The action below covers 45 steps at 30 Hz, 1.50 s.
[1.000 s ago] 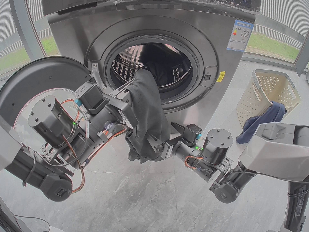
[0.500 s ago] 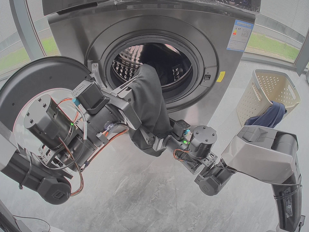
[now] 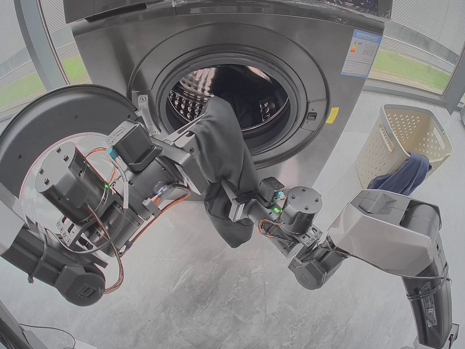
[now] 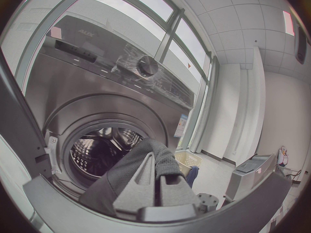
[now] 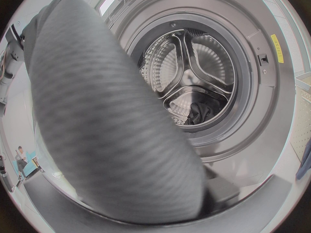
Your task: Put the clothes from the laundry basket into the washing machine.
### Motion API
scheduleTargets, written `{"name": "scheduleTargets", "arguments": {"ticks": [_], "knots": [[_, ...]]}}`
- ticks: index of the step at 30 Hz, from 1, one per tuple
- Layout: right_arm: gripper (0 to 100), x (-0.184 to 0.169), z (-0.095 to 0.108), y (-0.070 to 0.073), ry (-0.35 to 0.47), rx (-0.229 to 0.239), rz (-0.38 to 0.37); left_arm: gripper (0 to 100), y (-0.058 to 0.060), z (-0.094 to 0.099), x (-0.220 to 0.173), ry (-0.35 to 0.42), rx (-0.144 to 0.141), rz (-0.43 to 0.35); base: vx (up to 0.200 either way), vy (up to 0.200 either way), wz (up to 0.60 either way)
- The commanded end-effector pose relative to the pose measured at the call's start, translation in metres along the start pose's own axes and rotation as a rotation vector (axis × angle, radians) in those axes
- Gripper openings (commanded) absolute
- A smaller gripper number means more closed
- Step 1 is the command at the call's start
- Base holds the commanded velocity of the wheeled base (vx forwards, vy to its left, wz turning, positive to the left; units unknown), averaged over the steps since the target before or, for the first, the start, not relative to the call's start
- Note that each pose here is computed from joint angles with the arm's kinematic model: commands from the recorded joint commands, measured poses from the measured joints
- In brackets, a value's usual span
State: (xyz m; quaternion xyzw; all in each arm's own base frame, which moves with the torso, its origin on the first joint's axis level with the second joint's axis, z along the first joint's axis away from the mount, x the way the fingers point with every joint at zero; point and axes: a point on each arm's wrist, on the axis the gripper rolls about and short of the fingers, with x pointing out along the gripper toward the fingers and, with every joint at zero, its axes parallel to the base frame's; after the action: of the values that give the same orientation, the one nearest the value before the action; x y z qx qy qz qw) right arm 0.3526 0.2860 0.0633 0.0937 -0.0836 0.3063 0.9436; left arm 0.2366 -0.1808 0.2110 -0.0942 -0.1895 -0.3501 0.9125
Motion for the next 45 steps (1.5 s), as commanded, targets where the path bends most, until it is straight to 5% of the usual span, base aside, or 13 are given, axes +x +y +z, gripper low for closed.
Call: {"name": "scheduleTargets", "arguments": {"ticks": [1, 10, 20, 31, 32, 37, 42, 45], "knots": [[0, 0.000, 0.015, -0.004, -0.029, 0.001, -0.010, 0, 0.017, -0.009, 0.000, 0.027, 0.006, 0.052, 0.000, 0.000, 0.00], [0, -0.013, 0.057, -0.015, -0.077, -0.005, -0.041, 0, 0.050, -0.030, -0.003, 0.091, 0.047, 0.164, 0.000, 0.000, 0.00], [0, -0.021, 0.089, -0.003, -0.132, 0.011, -0.017, 0, 0.063, -0.089, -0.031, 0.338, 0.035, 0.193, 0.000, 0.000, 0.00], [0, -0.022, 0.095, -0.001, -0.147, 0.014, -0.011, 0, 0.073, -0.117, -0.042, 0.442, 0.018, 0.218, 0.000, 0.000, 0.00], [0, -0.022, 0.095, 0.000, -0.147, 0.015, -0.008, 100, 0.072, -0.119, -0.042, 0.449, 0.018, 0.216, 0.000, 0.000, 0.00], [0, -0.021, 0.095, 0.001, -0.151, 0.015, -0.008, 100, 0.071, -0.130, -0.050, 0.500, 0.005, 0.213, 0.000, 0.000, 0.00], [0, -0.020, 0.095, -0.001, -0.158, 0.015, -0.011, 100, 0.065, -0.136, -0.071, 0.593, -0.041, 0.085, 0.000, 0.000, 0.00], [0, -0.019, 0.097, -0.003, -0.163, 0.013, -0.015, 100, 0.064, -0.137, -0.073, 0.604, -0.023, 0.071, 0.000, 0.000, 0.00]]}}
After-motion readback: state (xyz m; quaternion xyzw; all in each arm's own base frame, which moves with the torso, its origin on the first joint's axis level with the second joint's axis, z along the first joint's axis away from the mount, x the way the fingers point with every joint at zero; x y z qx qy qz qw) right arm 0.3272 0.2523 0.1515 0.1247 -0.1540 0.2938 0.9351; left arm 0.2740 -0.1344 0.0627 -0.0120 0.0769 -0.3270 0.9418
